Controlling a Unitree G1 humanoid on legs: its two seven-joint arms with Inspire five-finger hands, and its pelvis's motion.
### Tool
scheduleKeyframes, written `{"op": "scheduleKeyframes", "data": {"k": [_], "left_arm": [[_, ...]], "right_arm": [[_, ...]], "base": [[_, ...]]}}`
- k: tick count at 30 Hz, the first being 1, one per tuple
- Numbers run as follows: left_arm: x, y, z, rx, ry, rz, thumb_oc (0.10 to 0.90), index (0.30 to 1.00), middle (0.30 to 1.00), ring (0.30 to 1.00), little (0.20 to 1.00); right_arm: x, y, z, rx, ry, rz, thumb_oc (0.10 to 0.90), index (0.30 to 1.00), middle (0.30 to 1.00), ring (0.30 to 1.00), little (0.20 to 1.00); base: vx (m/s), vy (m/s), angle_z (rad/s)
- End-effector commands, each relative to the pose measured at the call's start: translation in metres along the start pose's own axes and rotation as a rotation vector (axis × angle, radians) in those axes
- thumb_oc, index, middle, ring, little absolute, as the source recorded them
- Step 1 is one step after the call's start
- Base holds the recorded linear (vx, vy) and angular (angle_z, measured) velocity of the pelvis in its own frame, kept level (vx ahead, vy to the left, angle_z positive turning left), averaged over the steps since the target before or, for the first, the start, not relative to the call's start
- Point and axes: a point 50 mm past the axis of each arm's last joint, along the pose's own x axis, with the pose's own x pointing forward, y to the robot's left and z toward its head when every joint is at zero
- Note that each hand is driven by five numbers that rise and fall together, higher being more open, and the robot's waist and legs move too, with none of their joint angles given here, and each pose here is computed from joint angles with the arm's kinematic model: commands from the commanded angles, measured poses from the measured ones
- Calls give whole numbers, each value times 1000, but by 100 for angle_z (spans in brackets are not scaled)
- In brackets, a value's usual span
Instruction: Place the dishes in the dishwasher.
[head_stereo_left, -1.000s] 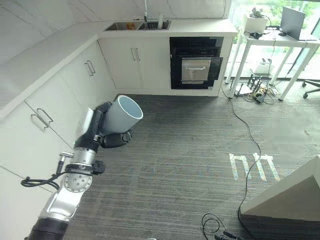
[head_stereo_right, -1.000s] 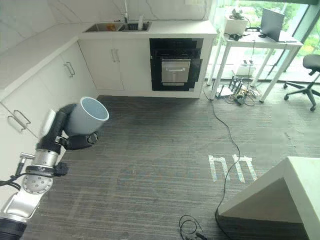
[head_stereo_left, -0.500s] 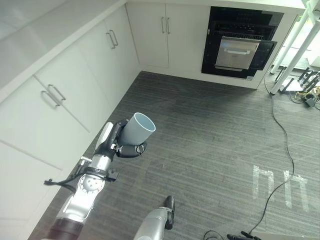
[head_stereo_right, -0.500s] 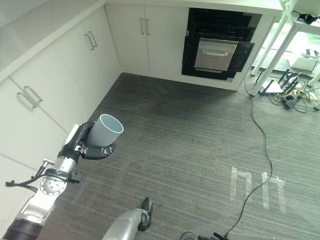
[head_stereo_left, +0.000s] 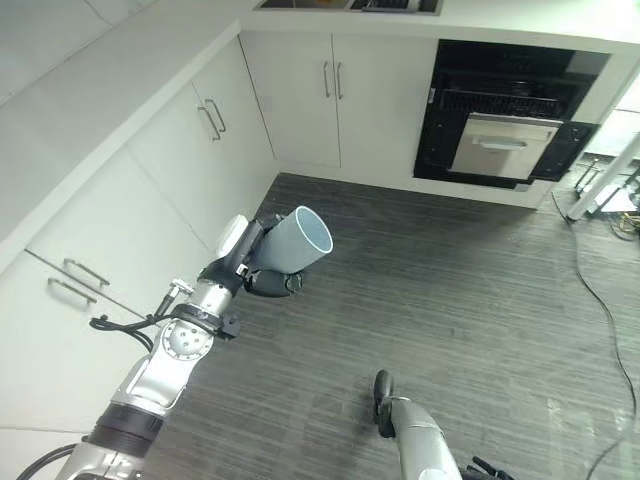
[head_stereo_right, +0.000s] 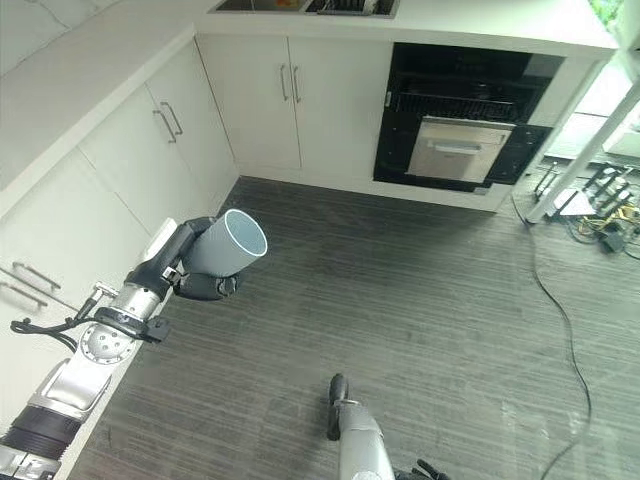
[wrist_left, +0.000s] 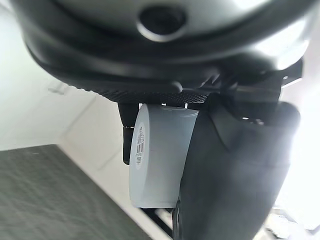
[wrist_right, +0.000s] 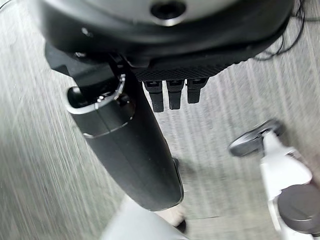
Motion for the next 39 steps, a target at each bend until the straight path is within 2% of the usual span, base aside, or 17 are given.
{"op": "scheduleKeyframes", "data": {"k": [1, 5, 10, 15, 23, 39], "left_arm": [[12, 52, 70, 71, -335, 189, 400, 300, 300, 300, 300], [9, 49, 72, 60, -319, 214, 400, 300, 300, 300, 300], [10, 61, 71, 51, -304, 209, 400, 300, 300, 300, 300], [4, 72, 57, 62, -252, 247, 400, 300, 300, 300, 300], [-6, 67, 46, 67, -271, 242, 400, 300, 300, 300, 300], [-4, 75, 47, 53, -284, 214, 400, 300, 300, 300, 300]], "right_arm": [[3, 13, 8, -27, -32, 47, 800, 900, 900, 900, 900], [4, 11, 24, -141, -69, 75, 800, 900, 900, 900, 900], [3, 7, 43, -147, -118, 76, 800, 900, 900, 900, 900], [4, 11, 44, -211, -87, 95, 800, 900, 900, 900, 900], [8, 25, 43, -201, -82, 101, 800, 900, 900, 900, 900], [6, 20, 38, -202, -107, 51, 800, 900, 900, 900, 900]], "base": [[404, -417, -31], [379, -391, -59], [322, -303, -86], [297, 61, -117], [113, 105, -106], [41, 70, -16]]}}
